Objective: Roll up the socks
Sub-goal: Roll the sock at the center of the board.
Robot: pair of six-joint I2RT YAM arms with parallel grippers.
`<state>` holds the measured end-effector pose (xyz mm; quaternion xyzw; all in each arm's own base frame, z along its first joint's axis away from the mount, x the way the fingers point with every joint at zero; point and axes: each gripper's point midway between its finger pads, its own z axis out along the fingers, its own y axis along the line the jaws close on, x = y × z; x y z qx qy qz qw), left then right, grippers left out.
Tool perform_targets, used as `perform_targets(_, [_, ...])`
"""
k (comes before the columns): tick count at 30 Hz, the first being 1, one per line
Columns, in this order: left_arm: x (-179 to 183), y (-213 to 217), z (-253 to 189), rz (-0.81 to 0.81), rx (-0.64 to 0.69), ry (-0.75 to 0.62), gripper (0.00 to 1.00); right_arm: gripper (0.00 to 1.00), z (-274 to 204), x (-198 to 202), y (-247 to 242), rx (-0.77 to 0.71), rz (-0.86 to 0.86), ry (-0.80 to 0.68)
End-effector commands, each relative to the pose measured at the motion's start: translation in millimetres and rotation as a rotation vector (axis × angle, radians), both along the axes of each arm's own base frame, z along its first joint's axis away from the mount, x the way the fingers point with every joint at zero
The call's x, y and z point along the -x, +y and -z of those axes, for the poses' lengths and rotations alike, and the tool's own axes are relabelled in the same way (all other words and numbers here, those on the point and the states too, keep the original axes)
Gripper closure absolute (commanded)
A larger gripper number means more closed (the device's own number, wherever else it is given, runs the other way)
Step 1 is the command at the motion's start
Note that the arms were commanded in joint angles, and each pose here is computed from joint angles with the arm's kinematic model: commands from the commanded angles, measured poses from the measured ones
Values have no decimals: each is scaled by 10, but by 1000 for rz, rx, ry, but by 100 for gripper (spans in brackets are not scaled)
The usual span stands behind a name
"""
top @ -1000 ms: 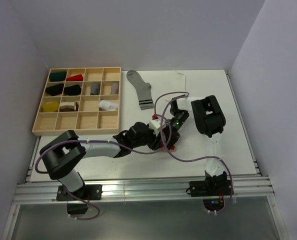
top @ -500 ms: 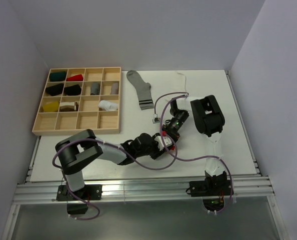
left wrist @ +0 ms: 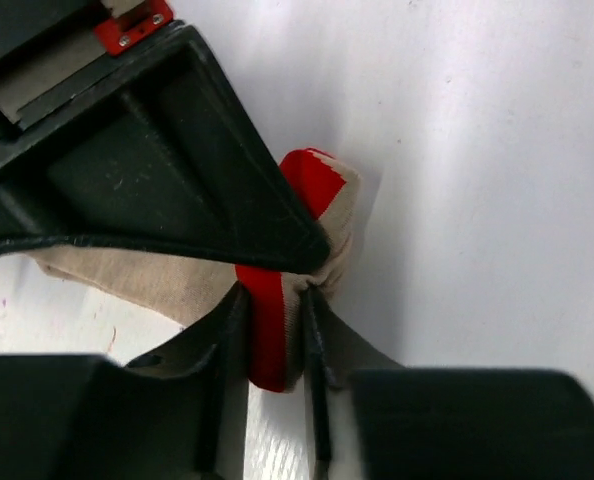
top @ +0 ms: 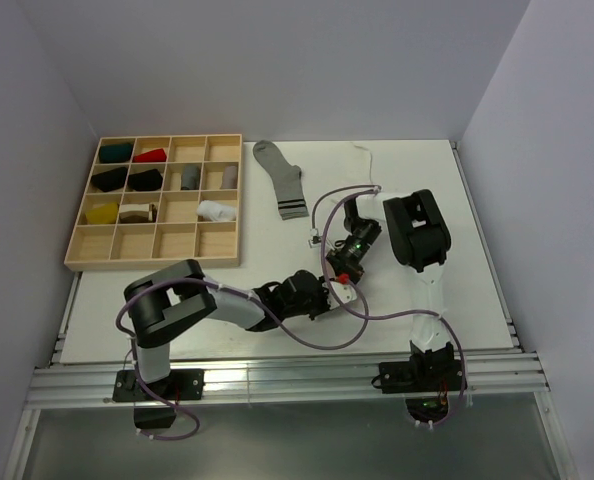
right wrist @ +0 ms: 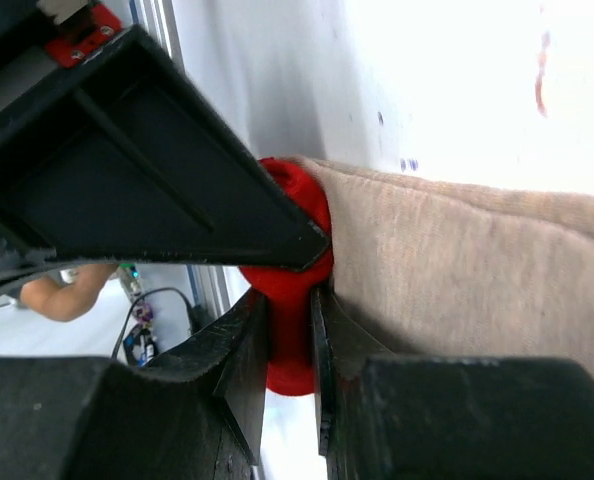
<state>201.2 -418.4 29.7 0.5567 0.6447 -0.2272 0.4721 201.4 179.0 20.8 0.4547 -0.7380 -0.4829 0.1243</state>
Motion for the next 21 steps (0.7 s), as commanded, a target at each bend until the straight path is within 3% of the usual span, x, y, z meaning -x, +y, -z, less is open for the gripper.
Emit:
perform_targets(1, [135,-32,231,60,-117,36,79,80,75,-65,-57,23,-22,-25])
perform_targets(4, [165,-99,299,58,-153,98,93,79,75,-76,-52,25,-17,-34])
perform_targets(7, [232,-98,471,54,-248,198,100,72,73,-144,-47,33,9,-84])
perform_targets(11, [402,-25,662,57,-337,407,100,62,7,-284,-67,43,48,-186])
perform_targets(21, [548,75,705,6,-298,774,100,55,-213,-728,-318,84,265,-435])
